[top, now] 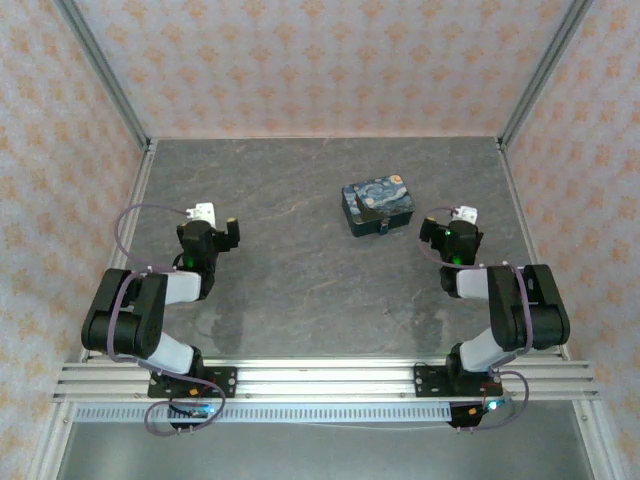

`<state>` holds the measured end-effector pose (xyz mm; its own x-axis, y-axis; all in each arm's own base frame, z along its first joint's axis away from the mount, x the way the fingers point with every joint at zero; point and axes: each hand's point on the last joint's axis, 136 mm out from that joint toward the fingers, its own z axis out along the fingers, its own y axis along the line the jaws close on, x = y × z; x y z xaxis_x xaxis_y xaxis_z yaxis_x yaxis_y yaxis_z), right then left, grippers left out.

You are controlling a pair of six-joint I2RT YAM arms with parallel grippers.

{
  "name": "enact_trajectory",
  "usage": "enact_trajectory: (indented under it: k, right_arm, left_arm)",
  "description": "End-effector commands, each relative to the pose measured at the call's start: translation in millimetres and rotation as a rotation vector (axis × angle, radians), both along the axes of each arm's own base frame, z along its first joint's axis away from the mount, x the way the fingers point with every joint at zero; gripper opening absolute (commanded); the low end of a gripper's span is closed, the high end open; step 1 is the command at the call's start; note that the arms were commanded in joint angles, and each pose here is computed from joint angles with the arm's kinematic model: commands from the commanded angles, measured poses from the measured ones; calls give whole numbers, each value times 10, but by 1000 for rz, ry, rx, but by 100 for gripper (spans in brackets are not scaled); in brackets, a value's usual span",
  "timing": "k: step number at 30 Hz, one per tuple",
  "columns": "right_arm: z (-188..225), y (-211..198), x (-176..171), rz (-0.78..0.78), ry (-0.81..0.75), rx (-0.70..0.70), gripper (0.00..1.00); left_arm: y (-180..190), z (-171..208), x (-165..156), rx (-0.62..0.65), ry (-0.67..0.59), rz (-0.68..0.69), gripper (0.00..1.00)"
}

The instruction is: Unlock a padlock with a key

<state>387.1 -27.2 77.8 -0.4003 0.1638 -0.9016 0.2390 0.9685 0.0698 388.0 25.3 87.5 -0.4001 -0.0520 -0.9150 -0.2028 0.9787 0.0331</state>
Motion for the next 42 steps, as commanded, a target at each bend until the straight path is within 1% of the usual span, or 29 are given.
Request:
enact_trajectory:
  k: [1, 31, 35, 38, 40, 42]
  right_arm:
    - [107, -19, 60, -16, -39, -14, 99]
    - [129, -27, 58, -21, -47, -13, 99]
    - [320, -89, 37, -63, -35, -11, 99]
    - [436, -39, -18, -54, 12, 37, 99]
    - [471, 29, -48, -39, 21, 96, 99]
    - [497, 114, -66, 8, 46, 104, 99]
  left_arm:
    - [18, 63, 46, 18, -10, 10, 100]
    - [32, 76, 38, 15, -16, 18, 100]
    - [93, 248, -44, 14, -37, 56, 100]
    - [110, 457, -143, 0, -53, 71, 100]
    - [100, 612, -200, -47, -60, 82, 100]
    - [52, 737, -231, -128, -50, 86, 100]
